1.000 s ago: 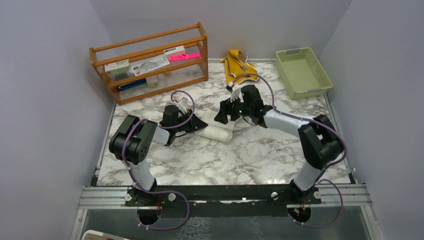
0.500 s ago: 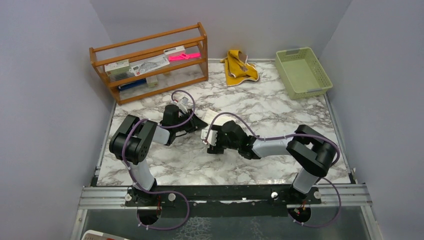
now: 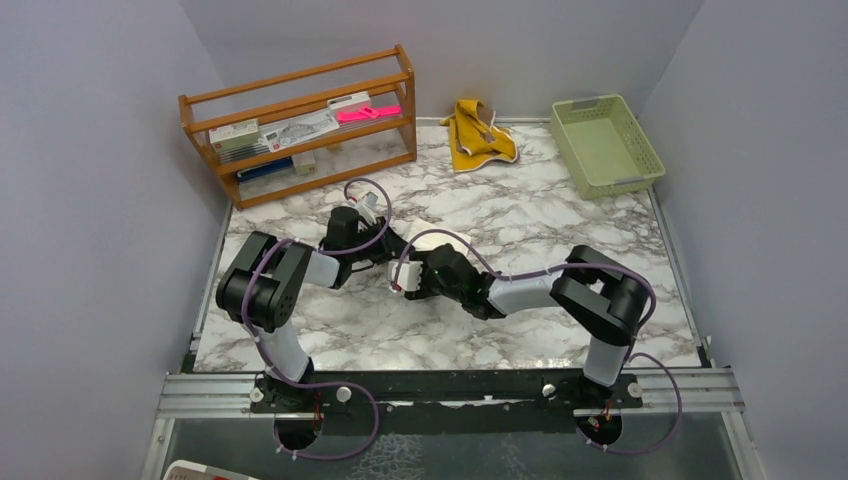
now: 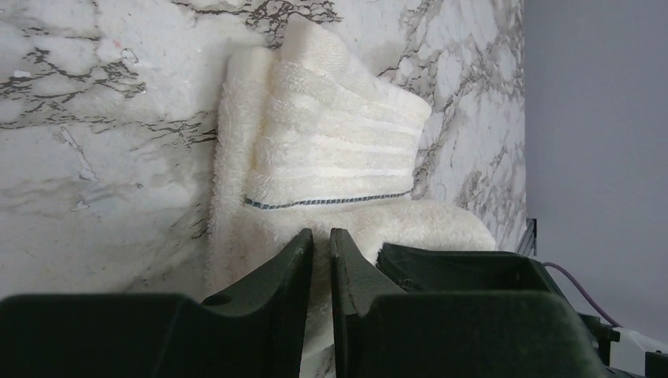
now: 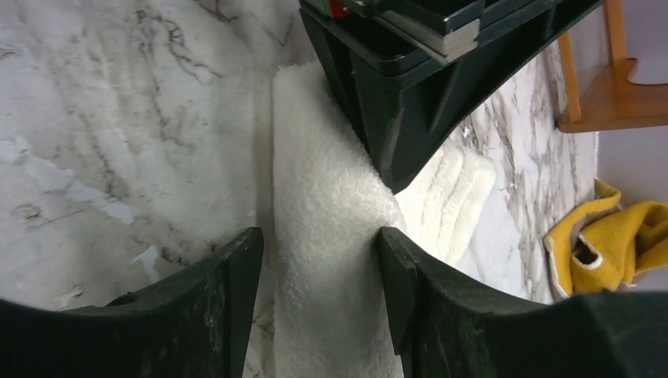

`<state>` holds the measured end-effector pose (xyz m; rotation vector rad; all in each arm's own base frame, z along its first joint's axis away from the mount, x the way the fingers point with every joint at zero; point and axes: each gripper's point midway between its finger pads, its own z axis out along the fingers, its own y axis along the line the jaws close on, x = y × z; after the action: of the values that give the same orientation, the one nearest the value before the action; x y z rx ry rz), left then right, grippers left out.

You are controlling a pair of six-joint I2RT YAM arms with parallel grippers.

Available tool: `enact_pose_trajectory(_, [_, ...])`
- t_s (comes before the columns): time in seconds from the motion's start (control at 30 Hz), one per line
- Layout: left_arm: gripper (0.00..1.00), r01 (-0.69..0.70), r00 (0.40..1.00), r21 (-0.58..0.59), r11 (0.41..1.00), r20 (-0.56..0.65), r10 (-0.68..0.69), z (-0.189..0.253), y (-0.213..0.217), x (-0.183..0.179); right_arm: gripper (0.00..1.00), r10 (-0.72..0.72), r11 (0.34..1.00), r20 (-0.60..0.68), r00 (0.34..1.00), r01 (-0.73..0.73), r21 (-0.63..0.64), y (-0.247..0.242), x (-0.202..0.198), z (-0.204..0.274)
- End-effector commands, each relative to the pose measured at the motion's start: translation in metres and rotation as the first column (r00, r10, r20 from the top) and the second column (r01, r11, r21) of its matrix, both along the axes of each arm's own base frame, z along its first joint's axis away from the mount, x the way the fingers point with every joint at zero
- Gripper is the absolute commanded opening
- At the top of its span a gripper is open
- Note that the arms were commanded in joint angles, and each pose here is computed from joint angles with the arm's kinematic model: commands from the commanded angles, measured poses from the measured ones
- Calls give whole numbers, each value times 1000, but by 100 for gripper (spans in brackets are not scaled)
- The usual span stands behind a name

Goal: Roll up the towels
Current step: Roll the towel at the center of the board.

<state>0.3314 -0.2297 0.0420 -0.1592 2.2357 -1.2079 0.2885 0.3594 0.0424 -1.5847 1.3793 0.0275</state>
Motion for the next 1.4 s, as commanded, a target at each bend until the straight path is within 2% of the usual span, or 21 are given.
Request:
enact_pose_trajectory(0.0, [19,-21,998,117,993,-55,28,-24,15,-10,55,-128,984,16,992,129,-123,-24,12,-23])
enact_pose_trajectory(0.1, [20,-21,999,119,993,-47,27,-19,15,-10,43,-164,975,-12,986,160,-156,-31,11,-32])
enact_pose_trajectory(0.13, [19,-22,999,118,993,-45,27,-17,16,-9,34,-173,973,-30,984,166,-163,-32,9,-35])
enact_pose_trajectory(0.2, [19,-20,998,122,992,-50,27,-17,16,-9,7,-214,964,-81,974,197,-177,-34,7,-42])
enact_pose_trajectory(0.23, [19,-21,999,114,993,-29,25,-7,15,-8,1,-235,958,-109,966,211,-196,-35,5,-48])
enact_pose_trajectory(0.3, [20,-23,1000,108,994,-6,24,6,14,-6,1,-261,953,-180,948,223,-206,-33,0,-55])
enact_pose_trajectory(0.4, [24,-52,998,119,992,44,48,30,20,0,1,-210,977,-374,903,182,-110,-14,-23,-53])
enact_pose_trajectory(0.47, [36,-91,993,134,987,86,80,50,28,5,1,-155,985,-495,855,169,-16,-4,-37,-43])
enact_pose_trajectory(0.57, [50,-146,982,156,977,143,124,74,37,8,1,-63,982,-645,761,163,97,7,-50,-25])
enact_pose_trajectory(0.77, [56,-161,974,139,977,184,135,96,41,3,1,189,948,-835,517,124,292,11,-60,12])
enact_pose_trajectory(0.87, [56,-155,976,140,978,178,129,93,40,0,1,72,934,-898,435,287,214,5,-33,1])
enact_pose_trajectory(0.9, [56,-153,976,137,979,175,128,92,40,0,1,27,937,-925,379,313,156,2,-32,-12])
enact_pose_trajectory(1.1, [56,-121,982,126,985,158,100,85,31,-5,1,118,928,-990,71,347,135,7,-32,-24])
enact_pose_trajectory(1.17, [56,-113,983,124,986,157,93,85,28,-7,1,148,920,-989,-10,370,134,4,-29,-27])
enact_pose_trajectory(1.27, [56,-100,985,124,987,152,81,82,23,-10,1,195,897,-977,-86,418,142,-1,-21,-24])
enact_pose_trajectory(1.37, [56,-85,988,119,989,139,69,76,18,-11,1,203,867,-970,-132,484,115,-8,-4,-21])
